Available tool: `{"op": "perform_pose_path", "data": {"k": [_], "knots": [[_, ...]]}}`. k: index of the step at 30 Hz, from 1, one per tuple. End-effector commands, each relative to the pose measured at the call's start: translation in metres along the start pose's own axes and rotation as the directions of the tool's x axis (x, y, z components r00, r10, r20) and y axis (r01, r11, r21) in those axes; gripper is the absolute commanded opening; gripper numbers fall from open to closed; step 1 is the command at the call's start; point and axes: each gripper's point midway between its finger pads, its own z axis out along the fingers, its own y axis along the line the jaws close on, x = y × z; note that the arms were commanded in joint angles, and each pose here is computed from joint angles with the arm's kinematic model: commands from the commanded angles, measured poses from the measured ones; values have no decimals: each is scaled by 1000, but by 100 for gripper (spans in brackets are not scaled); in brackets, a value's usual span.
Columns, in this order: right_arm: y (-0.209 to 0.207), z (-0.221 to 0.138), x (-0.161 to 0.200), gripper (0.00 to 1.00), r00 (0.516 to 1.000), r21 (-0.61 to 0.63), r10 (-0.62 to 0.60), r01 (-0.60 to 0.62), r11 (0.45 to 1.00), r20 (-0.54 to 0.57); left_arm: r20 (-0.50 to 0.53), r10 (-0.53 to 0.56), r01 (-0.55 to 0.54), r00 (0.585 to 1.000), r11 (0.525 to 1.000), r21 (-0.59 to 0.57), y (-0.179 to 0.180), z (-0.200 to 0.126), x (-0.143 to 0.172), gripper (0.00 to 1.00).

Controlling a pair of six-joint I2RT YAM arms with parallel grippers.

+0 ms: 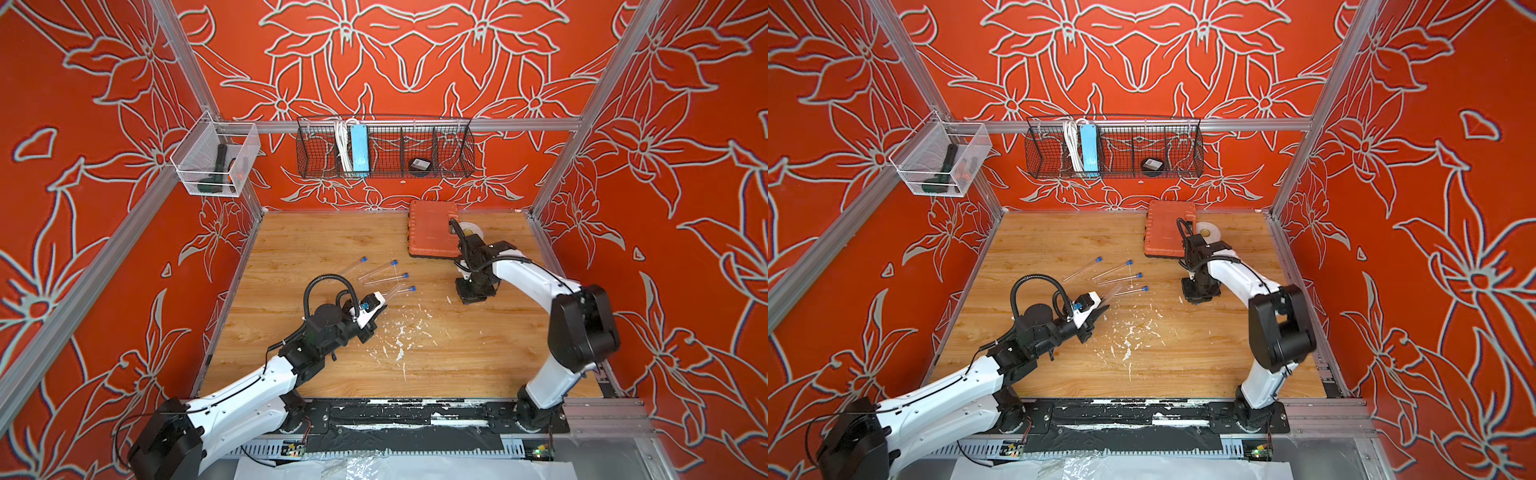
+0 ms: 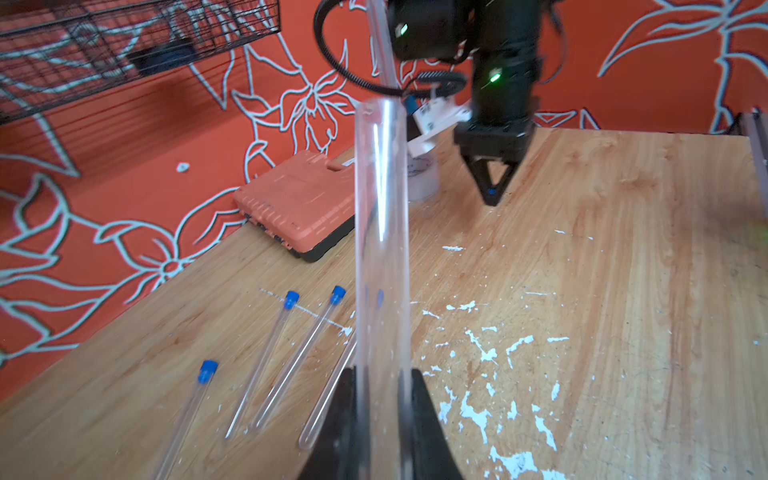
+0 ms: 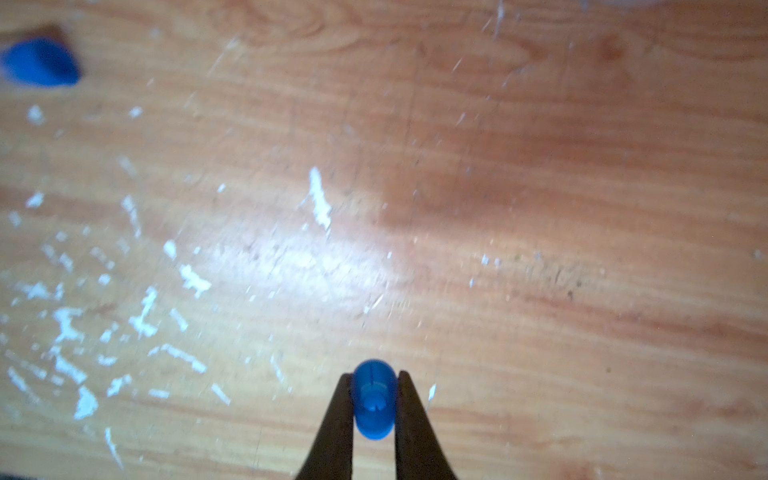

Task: Insert stoppers into test tubes
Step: Pick up the stopper from the center of the board, then place the stopper at the center of the board.

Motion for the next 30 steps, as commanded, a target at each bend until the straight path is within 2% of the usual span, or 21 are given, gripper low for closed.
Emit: {"op": "perform_pose_path", "data": {"k": [1,3,6,9,11,13,14,19,23,30], "knots": [[19,-6,39,9,990,-11,131,-132,991,-52,42,-72,77,997,987,-143,23,-10,-4,0],[37,-10,45,10,973,-63,230,-231,971,-16,47,-98,105,994,976,-188,31,-15,-2,0],[61,-17,36,9,914,-159,406,-398,904,19,46,-128,135,991,964,-230,37,-21,2,0],[83,-12,20,9,823,-250,568,-554,794,-15,35,-147,151,989,959,-239,37,-26,7,0],[100,3,14,9,726,-296,678,-677,674,-116,-6,-146,141,989,963,-230,35,-28,14,0],[109,18,12,10,635,-298,749,-764,572,-188,-53,-151,134,987,960,-246,36,-31,22,0],[110,23,11,10,608,-280,770,-786,551,-194,-70,-154,131,986,957,-258,37,-34,26,0],[95,36,4,10,559,-174,819,-826,537,-126,-38,-161,145,986,950,-276,39,-46,26,0],[95,56,11,11,519,-113,839,-855,507,-161,-11,-155,146,988,952,-269,37,-50,25,0],[91,76,17,15,476,-56,864,-879,473,-167,-49,-128,113,990,962,-247,33,-47,30,0]]}}
